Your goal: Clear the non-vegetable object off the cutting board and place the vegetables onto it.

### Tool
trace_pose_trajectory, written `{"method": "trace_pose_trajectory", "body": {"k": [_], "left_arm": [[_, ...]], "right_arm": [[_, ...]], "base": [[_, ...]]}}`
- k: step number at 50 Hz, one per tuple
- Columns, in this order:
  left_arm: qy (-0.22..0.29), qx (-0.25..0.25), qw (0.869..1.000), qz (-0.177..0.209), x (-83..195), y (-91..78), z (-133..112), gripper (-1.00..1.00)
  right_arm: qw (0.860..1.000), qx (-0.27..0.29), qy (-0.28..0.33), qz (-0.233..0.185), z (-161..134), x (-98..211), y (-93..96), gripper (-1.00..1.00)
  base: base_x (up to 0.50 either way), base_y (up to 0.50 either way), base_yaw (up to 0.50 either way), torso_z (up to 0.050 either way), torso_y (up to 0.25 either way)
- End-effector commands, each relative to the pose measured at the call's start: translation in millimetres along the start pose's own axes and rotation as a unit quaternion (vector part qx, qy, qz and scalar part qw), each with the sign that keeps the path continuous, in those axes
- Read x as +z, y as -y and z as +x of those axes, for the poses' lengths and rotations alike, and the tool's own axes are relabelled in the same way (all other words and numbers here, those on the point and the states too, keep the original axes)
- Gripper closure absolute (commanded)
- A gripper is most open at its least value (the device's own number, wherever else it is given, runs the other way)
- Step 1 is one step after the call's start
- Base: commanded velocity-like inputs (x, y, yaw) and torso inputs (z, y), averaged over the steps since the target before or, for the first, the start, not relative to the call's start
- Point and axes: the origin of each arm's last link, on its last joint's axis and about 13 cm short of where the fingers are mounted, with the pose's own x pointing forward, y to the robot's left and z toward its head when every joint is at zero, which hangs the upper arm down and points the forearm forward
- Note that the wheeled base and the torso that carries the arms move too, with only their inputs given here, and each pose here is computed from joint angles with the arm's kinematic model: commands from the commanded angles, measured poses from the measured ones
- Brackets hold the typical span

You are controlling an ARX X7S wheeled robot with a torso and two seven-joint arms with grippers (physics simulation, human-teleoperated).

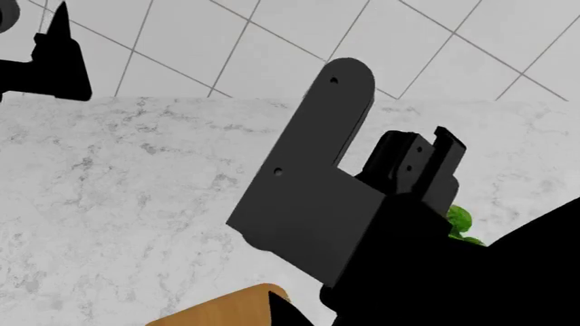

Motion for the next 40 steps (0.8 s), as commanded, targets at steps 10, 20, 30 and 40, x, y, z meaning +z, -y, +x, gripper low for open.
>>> {"method": "trace_pose_trajectory", "body": {"k": [10, 20, 30, 40], "left_arm": [[0.003, -0.018, 1.0, -0.005, -1.5, 3.6, 0.1, -1.0], [0.006, -0.015, 1.0, -0.004, -2.1, 0.9, -0.7, -1.0], [0.008, -0.012, 1.0, -0.003, -2.4, -0.1, -0.9, -1.0], [0.009, -0.011, 1.0, -0.002, -2.3, -1.2, -1.0, -1.0]], "right_arm": [[0.995, 0.096, -0.019, -0.028, -5.2, 11.8, -2.7, -1.0], [0.988, 0.136, -0.053, -0.056, 8.2, 17.1, -3.1, -1.0], [0.982, 0.164, -0.068, -0.065, 20.9, 17.7, -2.0, -1.0], [0.976, 0.192, -0.079, -0.073, 31.4, 18.3, -4.0, -1.0]], "base": [[0.0, 0.0, 0.0, 0.0, 0.0], [0.0, 0.0, 0.0, 0.0, 0.0], [0.0, 0.0, 0.0, 0.0, 0.0], [0.0, 0.0, 0.0, 0.0, 0.0]]}}
